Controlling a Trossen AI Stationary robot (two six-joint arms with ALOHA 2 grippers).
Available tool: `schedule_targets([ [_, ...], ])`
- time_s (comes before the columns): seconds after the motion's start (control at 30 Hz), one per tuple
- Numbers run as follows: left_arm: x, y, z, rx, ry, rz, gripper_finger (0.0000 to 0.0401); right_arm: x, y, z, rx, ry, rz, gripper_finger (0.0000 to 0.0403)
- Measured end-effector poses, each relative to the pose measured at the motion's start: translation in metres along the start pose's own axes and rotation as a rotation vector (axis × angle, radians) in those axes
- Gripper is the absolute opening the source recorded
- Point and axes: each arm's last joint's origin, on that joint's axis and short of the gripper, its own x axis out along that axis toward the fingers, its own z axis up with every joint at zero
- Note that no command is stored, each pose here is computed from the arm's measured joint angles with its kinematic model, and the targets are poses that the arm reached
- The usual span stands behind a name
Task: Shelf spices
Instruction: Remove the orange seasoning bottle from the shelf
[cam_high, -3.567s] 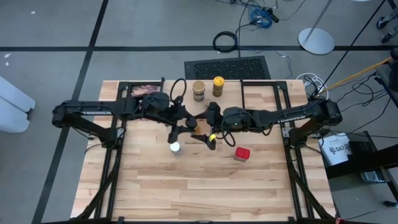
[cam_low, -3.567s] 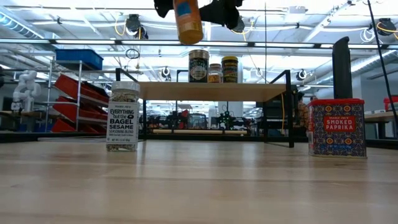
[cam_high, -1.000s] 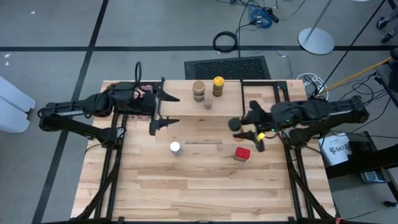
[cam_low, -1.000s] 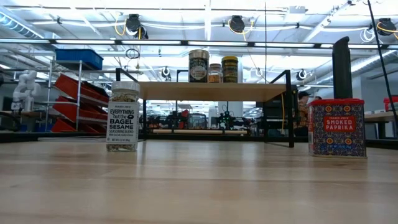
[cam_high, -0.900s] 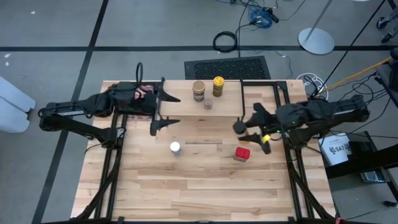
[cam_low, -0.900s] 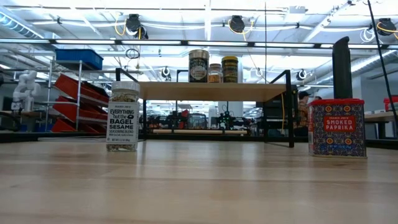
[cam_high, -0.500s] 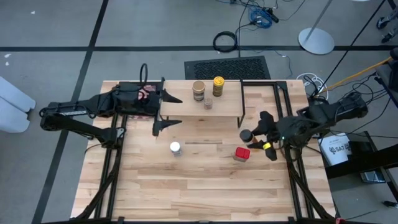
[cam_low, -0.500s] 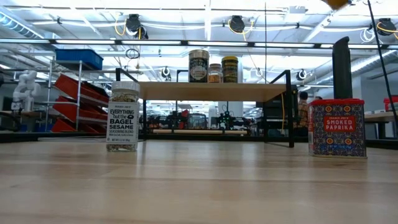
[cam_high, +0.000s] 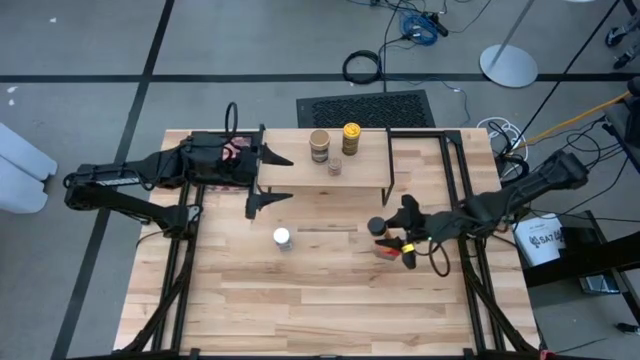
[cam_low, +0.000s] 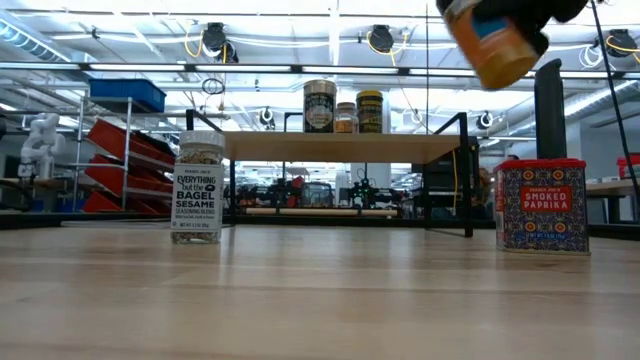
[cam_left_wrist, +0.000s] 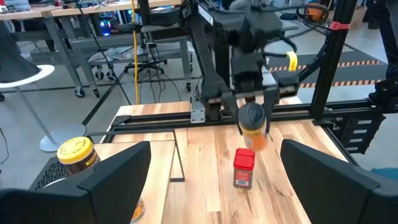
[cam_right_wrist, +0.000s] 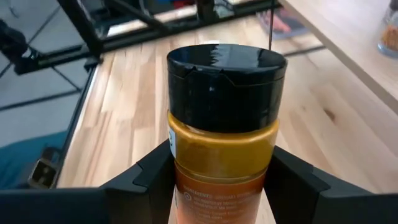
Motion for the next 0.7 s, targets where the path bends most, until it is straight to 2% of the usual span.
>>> schedule_targets([
  [0.27, 0.000, -0.002, 0.000, 0.002, 0.001, -0.009, 0.0369, 0.029, 0.000, -0.023, -0.077, -0.086, -0.029, 0.0192],
  [0.53, 0.000, -0.005, -0.002, -0.002, 0.020, -0.022, 0.0369, 0.055, 0.002, -0.039, -0.149, -0.034, -0.109, 0.0192],
  [0.7, 0.005, -0.006, -0.012, -0.024, 0.051, -0.025, 0.0369, 0.070, 0.001, -0.049, -0.170, 0.000, -0.158, 0.0192],
])
